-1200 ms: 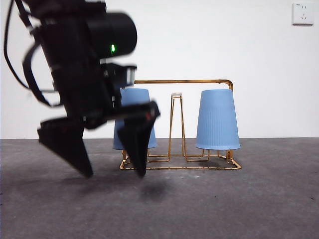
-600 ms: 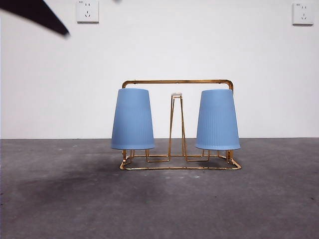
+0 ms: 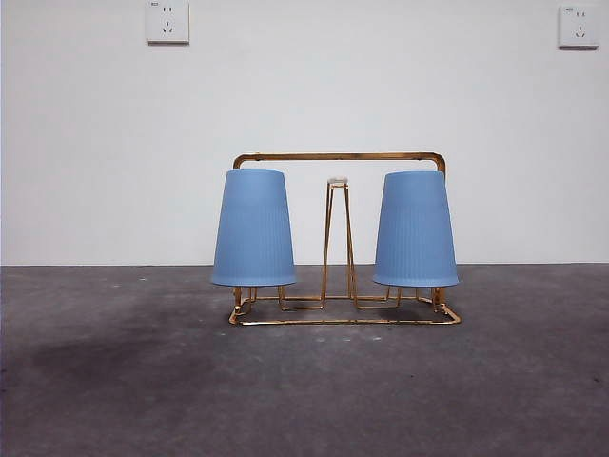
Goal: Pick up cup 1,put cup 1 in the cup rack,pick up cup 2,put cup 2 in the cup rack
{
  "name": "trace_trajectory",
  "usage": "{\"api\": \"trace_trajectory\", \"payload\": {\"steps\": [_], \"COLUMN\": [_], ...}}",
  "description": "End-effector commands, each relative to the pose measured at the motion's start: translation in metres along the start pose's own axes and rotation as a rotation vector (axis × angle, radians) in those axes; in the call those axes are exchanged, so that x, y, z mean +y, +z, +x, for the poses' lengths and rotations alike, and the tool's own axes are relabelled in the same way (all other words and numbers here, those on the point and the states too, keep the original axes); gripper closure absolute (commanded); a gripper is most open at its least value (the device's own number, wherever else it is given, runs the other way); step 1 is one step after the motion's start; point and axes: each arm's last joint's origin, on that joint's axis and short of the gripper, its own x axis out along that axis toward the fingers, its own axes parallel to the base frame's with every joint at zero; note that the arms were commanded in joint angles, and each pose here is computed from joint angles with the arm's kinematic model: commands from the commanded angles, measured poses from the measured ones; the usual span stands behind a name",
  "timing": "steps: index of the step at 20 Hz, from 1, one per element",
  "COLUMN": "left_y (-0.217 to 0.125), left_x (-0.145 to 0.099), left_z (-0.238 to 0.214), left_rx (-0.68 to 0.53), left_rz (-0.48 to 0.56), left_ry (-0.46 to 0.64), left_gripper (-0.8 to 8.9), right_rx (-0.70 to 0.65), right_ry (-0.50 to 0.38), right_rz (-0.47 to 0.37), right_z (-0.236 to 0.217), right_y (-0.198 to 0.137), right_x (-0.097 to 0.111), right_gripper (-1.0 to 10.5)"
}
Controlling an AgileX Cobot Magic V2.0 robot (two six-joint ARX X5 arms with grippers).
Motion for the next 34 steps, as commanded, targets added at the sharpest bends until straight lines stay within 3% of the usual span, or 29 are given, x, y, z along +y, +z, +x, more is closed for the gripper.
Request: {"api": "trace_trajectory", "payload": {"steps": [1, 19, 26, 29, 33, 34], "left_y": [-0.001, -0.002, -0.006, 0.001, 0.017, 0.02], "left_x": [0.0, 0.0, 0.003, 0.006, 0.013, 0.016], "left_z": [0.003, 0.004, 0.004, 0.003, -0.006, -0.011], "left_rx": [0.008, 0.021, 0.063, -0.037, -0.209, -0.244], "left_rz": [-0.005, 0.026, 0.051, 0.119, 0.335, 0.378], "left_ry": [0.002, 0.006, 0.055, 0.191, 0.358, 0.355], "left_gripper": [8.19, 8.18, 8.18, 8.18, 8.18, 8.18], "right_rx": [0.02, 0.187, 0.262, 0.274, 0.274, 0.274], "right_ry": [0.001, -0.008, -0.009, -0.009, -0.009, -0.009], "right_rz": [0.016, -0.019, -0.035, -0.037, -0.037, -0.038], "right_z": [0.002, 0.003, 0.002, 0.001, 0.001, 0.001], "right_y": [-0.002, -0.016, -0.024, -0.025, -0.025, -0.025], "right_x": [0.0, 0.0, 0.0, 0.0, 0.0, 0.0], "right_gripper": [9.6, 9.4, 9.4, 9.4, 9.4, 9.4]}}
